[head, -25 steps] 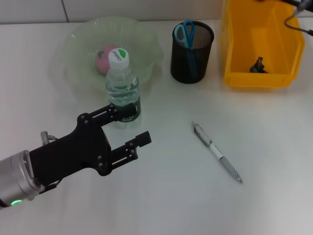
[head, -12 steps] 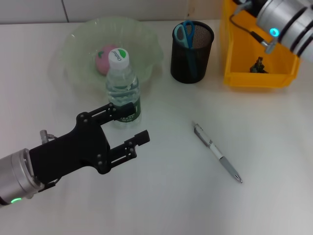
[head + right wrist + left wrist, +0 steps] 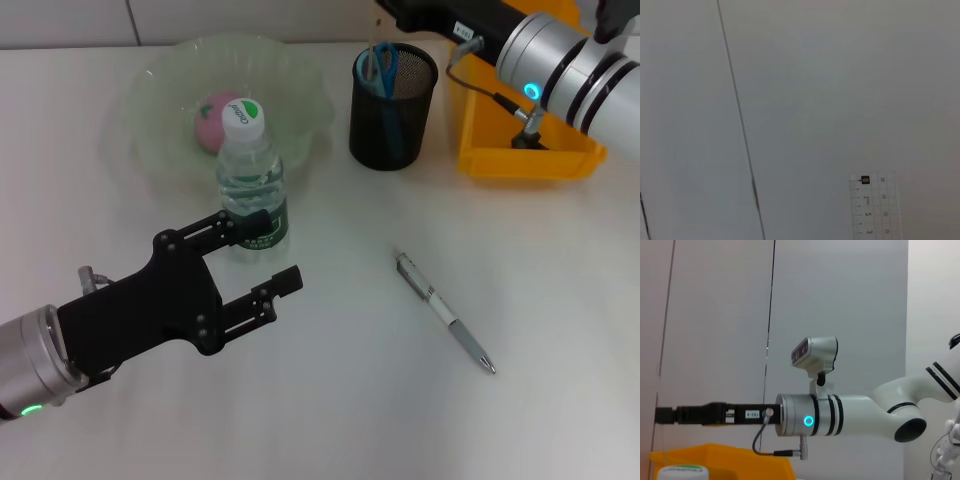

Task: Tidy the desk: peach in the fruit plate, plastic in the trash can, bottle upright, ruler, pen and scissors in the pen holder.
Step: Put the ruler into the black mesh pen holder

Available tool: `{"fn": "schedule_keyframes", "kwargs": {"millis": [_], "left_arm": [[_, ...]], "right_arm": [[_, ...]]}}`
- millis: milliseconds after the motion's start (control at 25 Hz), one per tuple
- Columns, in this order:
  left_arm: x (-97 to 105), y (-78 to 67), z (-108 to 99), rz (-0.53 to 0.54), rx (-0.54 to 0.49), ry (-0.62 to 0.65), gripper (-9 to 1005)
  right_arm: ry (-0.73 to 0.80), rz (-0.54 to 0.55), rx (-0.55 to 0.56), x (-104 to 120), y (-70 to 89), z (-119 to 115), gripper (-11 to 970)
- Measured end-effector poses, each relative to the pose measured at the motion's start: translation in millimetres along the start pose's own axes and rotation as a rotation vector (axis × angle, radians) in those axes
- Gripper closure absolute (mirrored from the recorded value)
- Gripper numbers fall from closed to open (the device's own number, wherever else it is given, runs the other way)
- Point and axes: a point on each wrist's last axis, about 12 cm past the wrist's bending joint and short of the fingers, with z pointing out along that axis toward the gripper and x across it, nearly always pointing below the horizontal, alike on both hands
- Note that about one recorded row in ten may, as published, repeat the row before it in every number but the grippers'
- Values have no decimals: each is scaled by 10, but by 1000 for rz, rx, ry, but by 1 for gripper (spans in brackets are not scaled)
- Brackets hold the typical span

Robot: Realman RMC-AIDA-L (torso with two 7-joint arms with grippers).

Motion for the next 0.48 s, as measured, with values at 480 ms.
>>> {"fn": "schedule_keyframes", "kwargs": {"millis": [480], "left_arm": [[14, -29, -35, -6, -6, -1, 338]], "right_arm": [[44, -8, -35, 68, 55, -3, 507]]}}
